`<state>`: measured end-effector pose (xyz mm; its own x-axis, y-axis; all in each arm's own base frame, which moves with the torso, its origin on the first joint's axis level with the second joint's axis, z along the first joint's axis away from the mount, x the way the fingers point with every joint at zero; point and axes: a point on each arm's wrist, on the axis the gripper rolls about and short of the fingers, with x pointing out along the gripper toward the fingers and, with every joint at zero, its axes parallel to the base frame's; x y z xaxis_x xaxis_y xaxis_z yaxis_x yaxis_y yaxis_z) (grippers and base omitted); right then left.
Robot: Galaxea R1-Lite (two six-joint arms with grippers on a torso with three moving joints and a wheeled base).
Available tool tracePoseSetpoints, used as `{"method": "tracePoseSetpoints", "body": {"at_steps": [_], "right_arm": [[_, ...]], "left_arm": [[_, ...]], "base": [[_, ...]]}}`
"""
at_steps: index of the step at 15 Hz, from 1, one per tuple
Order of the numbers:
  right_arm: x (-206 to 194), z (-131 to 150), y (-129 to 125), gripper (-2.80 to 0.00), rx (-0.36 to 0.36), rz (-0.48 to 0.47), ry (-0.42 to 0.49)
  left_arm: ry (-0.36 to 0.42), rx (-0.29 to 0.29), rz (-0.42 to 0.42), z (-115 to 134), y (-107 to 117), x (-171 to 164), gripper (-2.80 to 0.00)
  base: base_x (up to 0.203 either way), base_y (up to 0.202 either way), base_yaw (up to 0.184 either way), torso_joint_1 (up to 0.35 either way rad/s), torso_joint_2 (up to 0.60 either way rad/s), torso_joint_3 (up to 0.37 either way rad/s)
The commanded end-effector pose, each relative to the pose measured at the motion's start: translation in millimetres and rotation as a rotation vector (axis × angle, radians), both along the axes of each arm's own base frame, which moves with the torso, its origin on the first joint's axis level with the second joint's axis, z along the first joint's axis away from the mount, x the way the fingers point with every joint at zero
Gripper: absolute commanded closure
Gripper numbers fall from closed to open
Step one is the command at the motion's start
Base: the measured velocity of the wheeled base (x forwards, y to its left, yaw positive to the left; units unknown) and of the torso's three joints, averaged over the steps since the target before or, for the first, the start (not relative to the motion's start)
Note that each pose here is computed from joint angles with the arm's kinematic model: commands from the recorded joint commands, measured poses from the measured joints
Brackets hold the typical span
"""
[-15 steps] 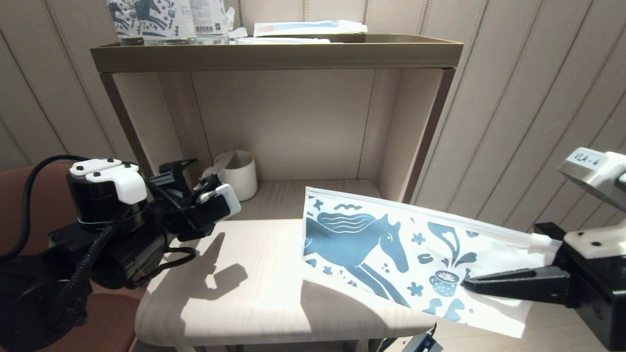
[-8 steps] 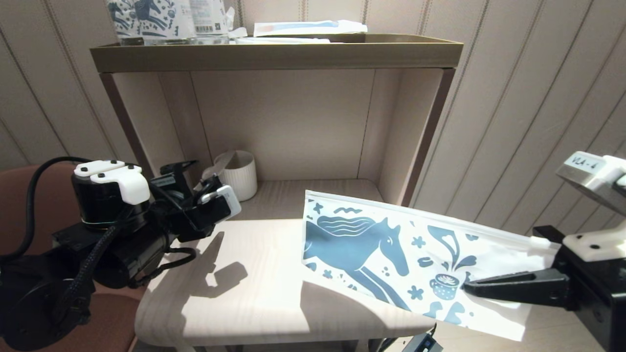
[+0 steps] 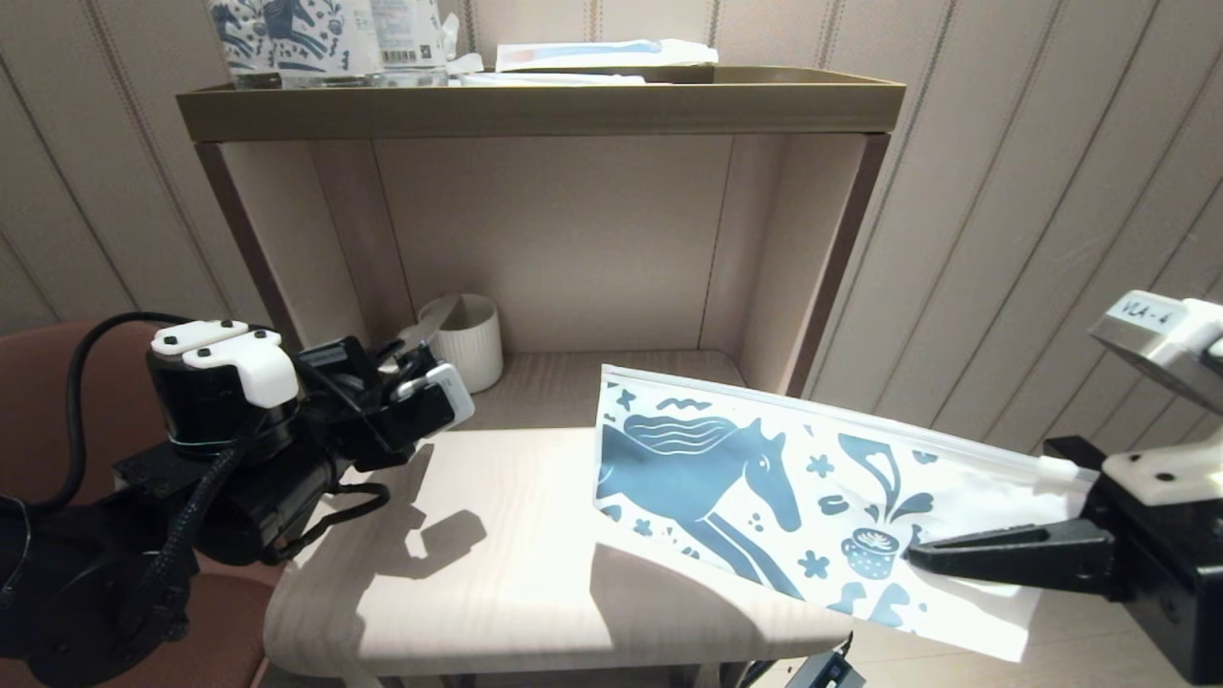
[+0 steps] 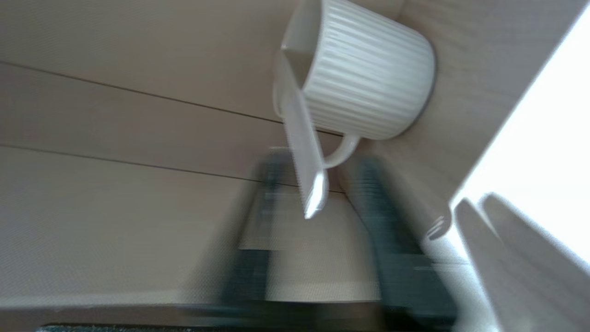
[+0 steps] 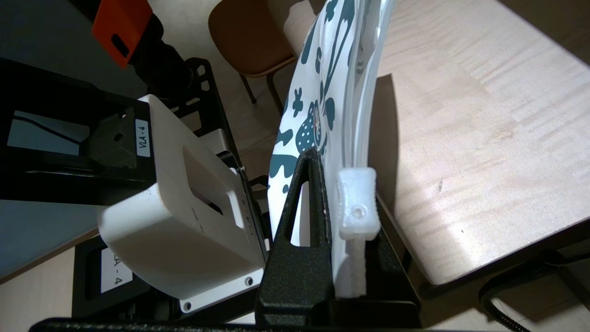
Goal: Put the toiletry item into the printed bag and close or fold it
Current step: Pick up the comb
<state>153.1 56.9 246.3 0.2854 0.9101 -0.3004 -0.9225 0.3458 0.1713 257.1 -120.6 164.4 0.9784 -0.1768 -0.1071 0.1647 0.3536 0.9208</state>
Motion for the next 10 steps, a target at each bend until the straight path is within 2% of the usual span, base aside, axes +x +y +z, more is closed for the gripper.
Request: {"method": "tracePoseSetpoints", "body": {"at_steps": [1,10], "right_arm": [[-0.2,0.0,0.1,0.0,0.002,0.006,-0.001],[-0.4,3.0,0.3,0.0,0.005,0.008,-0.011]], "left_arm": [[-0.002,0.007,0.002,-3.8,-1.0,2.3,0.0],[-0.016,-0.004,0.003,-0.6,-0.2,-0.1,0.0]], "base": [[0.0,0.0,0.0,0.0,0.0,0.0],[0.0,0.0,0.0,0.0,0.0,0.0]]}}
